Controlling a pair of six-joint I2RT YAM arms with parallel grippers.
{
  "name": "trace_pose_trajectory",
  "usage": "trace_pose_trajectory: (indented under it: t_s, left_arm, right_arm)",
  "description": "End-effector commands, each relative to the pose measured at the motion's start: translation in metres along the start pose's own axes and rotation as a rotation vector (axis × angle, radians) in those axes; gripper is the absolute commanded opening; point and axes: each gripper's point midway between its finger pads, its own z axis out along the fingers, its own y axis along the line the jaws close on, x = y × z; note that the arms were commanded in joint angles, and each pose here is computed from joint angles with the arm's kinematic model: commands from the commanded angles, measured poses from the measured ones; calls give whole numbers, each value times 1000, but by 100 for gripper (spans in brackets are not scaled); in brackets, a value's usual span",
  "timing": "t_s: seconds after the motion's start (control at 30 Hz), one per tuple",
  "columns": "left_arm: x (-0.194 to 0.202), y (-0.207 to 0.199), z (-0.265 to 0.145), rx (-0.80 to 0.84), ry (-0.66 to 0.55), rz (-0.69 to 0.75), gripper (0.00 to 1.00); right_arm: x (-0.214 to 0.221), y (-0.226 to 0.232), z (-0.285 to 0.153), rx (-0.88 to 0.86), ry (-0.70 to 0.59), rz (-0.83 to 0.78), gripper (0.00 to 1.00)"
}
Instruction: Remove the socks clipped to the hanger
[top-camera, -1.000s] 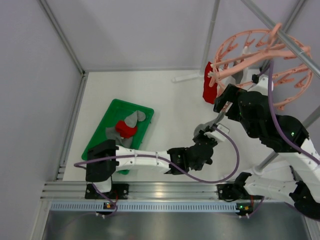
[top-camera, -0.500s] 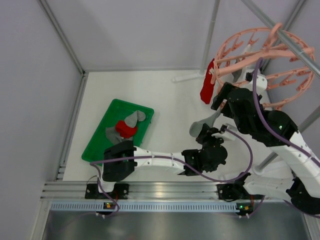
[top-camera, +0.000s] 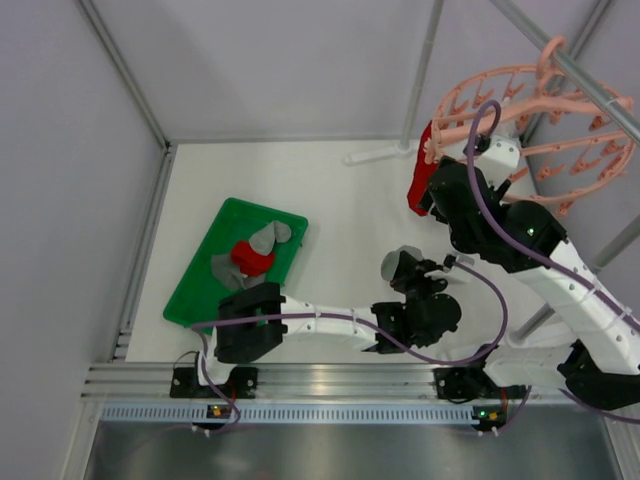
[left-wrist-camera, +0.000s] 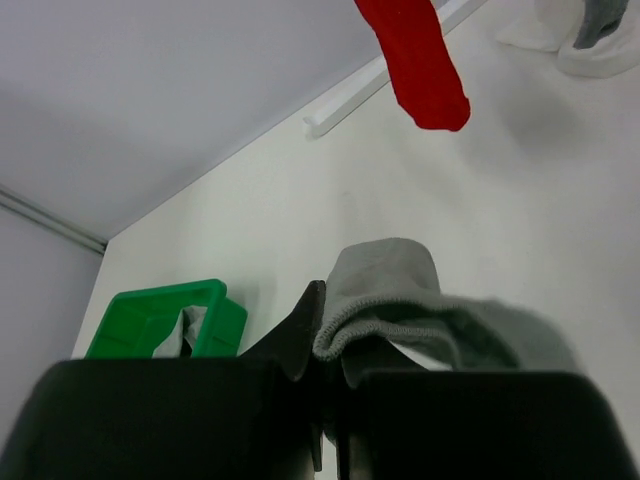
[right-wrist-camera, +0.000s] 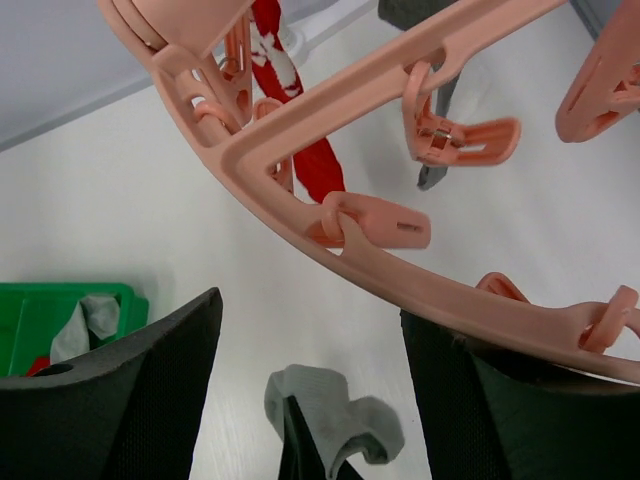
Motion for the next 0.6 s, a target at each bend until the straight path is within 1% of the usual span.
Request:
trace_pose_trajectory:
  t_s: [0.0,0.17,0.23,0.3,0.33,0.37,0.4,0.43,0.47,0.5,0.53,0.57]
  left_arm:
    - [-8,6,-3,-37,7,-21,0]
    - [-5,5,-2,-30,6,-21,0]
    - [1,6,-1,-32,11,-6,0]
    - [5,13,7,-27,15,-1,0]
    - [16,16,11,-25,25,24,0]
    - [16,31,16,-37,30,2,0]
    - [23,45,27,-65,47,-30,0]
    - [43,52,30,-54,66,2,0]
    - [37,72,32,-46,67,-51,0]
    - [48,78,41,-31,96,-167,0]
    - [71,71,39,100,170,-131,0]
    - [64,84,41,153,186,-256,0]
  right_arm:
    - [-15,-5,-2,48,-46,7,69]
    - [-12,-6,-2,41,-39,2,69]
    - [-9,-3,-2,12,-30,-8,70]
    - [-2,-2,-4,-26,-13,-12,73]
    - [0,-2,-5,-40,-7,-12,74]
    - [3,-6,-8,-58,-1,-8,77]
    - [6,-5,-11,-82,9,-2,79]
    - [6,-5,-12,-101,6,14,80]
    - [9,-12,-16,-113,5,23,83]
    - [10,-15,-18,-124,5,32,86]
    - [10,-18,-19,-125,2,39,88]
    - [12,-24,-21,-123,-2,40,92]
